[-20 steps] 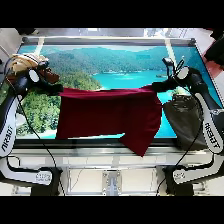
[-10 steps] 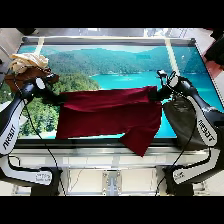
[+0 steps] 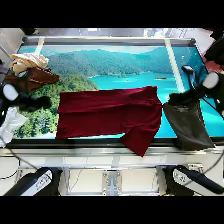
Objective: Fold the shirts.
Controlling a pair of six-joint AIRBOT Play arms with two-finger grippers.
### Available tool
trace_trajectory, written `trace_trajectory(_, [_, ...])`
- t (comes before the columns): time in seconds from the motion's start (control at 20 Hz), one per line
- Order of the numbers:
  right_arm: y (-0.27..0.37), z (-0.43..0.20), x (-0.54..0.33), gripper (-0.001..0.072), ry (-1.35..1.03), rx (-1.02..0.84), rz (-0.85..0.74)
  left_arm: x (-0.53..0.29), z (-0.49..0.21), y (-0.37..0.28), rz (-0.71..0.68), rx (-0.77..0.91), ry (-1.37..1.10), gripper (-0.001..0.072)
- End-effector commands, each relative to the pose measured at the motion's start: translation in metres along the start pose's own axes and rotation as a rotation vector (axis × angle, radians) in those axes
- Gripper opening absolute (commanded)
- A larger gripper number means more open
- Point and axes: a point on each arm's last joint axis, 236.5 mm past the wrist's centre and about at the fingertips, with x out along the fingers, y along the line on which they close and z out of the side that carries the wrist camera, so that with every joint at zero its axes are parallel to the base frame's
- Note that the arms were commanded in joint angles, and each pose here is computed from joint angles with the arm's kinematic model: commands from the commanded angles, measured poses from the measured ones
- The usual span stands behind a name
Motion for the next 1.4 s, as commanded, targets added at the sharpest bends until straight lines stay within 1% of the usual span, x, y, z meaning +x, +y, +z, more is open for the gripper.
trace_trajectory(0.0, [0.026, -0.085, 0.014, 0.0561, 0.028, 0.238, 0.171, 0.003, -0.076, 0.032, 0.035, -0.289, -0.027, 0.0512])
trace_trajectory(0.15, [0.055, -0.147, 0.052, 0.0569, 0.183, 0.392, 0.316, 0.026, -0.141, 0.014, -0.085, -0.511, 0.11, 0.0509])
trace_trajectory(0.25, [0.072, -0.165, 0.071, 0.057, 0.226, 0.464, 0.387, 0.042, -0.164, -0.006, -0.188, -0.644, 0.17, 0.0509])
trace_trajectory(0.35, [0.076, -0.176, 0.086, 0.057, 0.234, 0.511, 0.4, 0.055, -0.18, -0.015, -0.238, -0.748, 0.201, 0.0508])
trace_trajectory(0.5, [0.076, -0.184, 0.103, 0.0569, 0.218, 0.569, 0.4, 0.061, -0.188, -0.012, -0.241, -0.808, 0.206, 0.0508])
trace_trajectory(0.6, [0.078, -0.183, 0.111, 0.0568, 0.188, 0.606, 0.411, 0.062, -0.175, -0.013, -0.266, -0.844, 0.159, 0.0508])
trace_trajectory(0.7, [0.078, -0.177, 0.116, 0.0548, 0.149, 0.62, 0.418, 0.063, -0.165, -0.013, -0.283, -0.872, 0.127, 0.0507])
trace_trajectory(0.85, [0.08, -0.172, 0.12, 0.0548, 0.121, 0.593, 0.402, 0.072, -0.175, -0.012, -0.268, -0.889, 0.175, 0.0507])
trace_trajectory(0.95, [0.088, -0.175, 0.124, 0.0547, 0.15, 0.586, 0.415, 0.08, -0.183, -0.011, -0.255, -0.911, 0.205, 0.0507])
trace_trajectory(1.1, [0.11, -0.172, 0.134, 0.0358, 0.182, 0.586, 0.48, 0.091, -0.178, -0.004, -0.245, -0.962, 0.185, 0.0496])
trace_trajectory(1.15, [0.118, -0.168, 0.134, 0.024, 0.177, 0.584, 0.514, 0.093, -0.175, -0.004, -0.25, -0.981, 0.179, 0.0413])
trace_trajectory(1.2, [0.123, -0.162, 0.134, 0.008, 0.166, 0.586, 0.537, 0.095, -0.173, -0.004, -0.252, -0.996, 0.175, 0.0252])
trace_trajectory(1.25, [0.125, -0.157, 0.132, 0.0017, 0.152, 0.579, 0.547, 0.096, -0.173, -0.004, -0.253, -1.002, 0.177, 0.0144])
trace_trajectory(1.3, [0.127, -0.151, 0.129, 0.0017, 0.141, 0.57, 0.558, 0.096, -0.173, -0.004, -0.253, -0.992, 0.177, 0.0013])
trace_trajectory(1.35, [0.128, -0.146, 0.125, 0.0016, 0.133, 0.556, 0.566, 0.095, -0.173, -0.005, -0.259, -0.97, 0.176, 0.0016])
